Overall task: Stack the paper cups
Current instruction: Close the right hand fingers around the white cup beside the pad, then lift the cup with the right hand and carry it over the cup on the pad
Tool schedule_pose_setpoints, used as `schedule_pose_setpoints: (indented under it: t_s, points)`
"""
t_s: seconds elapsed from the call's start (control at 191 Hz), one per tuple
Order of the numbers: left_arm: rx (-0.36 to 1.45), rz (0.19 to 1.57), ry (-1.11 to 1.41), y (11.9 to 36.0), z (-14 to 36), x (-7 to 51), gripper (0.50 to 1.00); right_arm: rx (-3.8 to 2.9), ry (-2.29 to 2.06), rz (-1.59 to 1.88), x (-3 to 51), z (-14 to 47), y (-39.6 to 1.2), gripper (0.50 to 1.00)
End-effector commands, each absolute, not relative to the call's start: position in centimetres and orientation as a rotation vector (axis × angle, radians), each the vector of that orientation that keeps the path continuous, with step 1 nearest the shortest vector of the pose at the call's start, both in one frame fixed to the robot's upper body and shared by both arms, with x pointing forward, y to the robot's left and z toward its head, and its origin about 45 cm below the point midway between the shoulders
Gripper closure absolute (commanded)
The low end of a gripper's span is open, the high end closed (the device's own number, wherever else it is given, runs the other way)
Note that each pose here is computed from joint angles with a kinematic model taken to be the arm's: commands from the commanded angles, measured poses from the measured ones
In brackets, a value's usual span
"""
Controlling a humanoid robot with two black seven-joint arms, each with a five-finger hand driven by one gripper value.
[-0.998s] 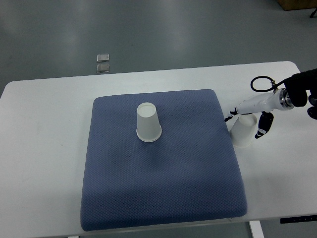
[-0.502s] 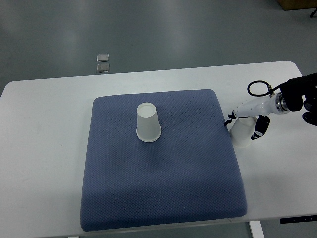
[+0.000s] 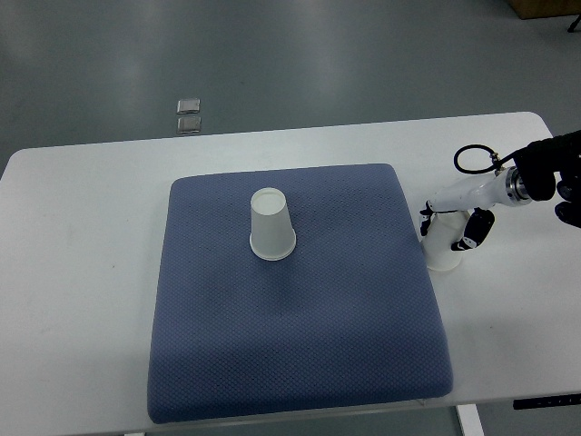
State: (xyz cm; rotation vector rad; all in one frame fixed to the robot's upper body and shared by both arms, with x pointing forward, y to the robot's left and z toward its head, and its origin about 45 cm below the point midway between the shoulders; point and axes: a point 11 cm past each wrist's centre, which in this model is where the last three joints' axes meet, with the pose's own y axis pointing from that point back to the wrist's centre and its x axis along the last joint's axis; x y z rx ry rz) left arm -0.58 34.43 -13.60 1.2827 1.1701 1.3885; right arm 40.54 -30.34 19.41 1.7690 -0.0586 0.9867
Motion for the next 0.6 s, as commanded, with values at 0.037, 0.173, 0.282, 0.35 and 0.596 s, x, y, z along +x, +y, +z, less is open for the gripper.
schedule_pose_setpoints:
  t_s: [0.037,0.173,0.282,0.35,0.596]
  points:
    - [1.283,1.389,1.170,34.4,-13.6,-0.6,0.500,1.772,-0.064,0.994,40.7,19.7,-30.2,0.830]
    - [1.284,1.390,1.169,34.5,-13.6,-0.6,0.500,1.760,-0.074,1.020,41.5,21.0,-30.0,0.830]
    - [1.282,1.388,1.170,34.4,-13.6,-0.6,0.500,1.745,-0.087,1.033,42.0,22.1,-30.3,0.830]
    - [1.282,1.388,1.170,34.4,-13.6,-0.6,0.500,1.737,-0.096,1.049,42.4,22.9,-30.1,0.830]
    - [1.282,1.388,1.170,34.4,-13.6,-0.6,0.500,1.715,-0.114,1.092,43.4,24.9,-29.7,0.824]
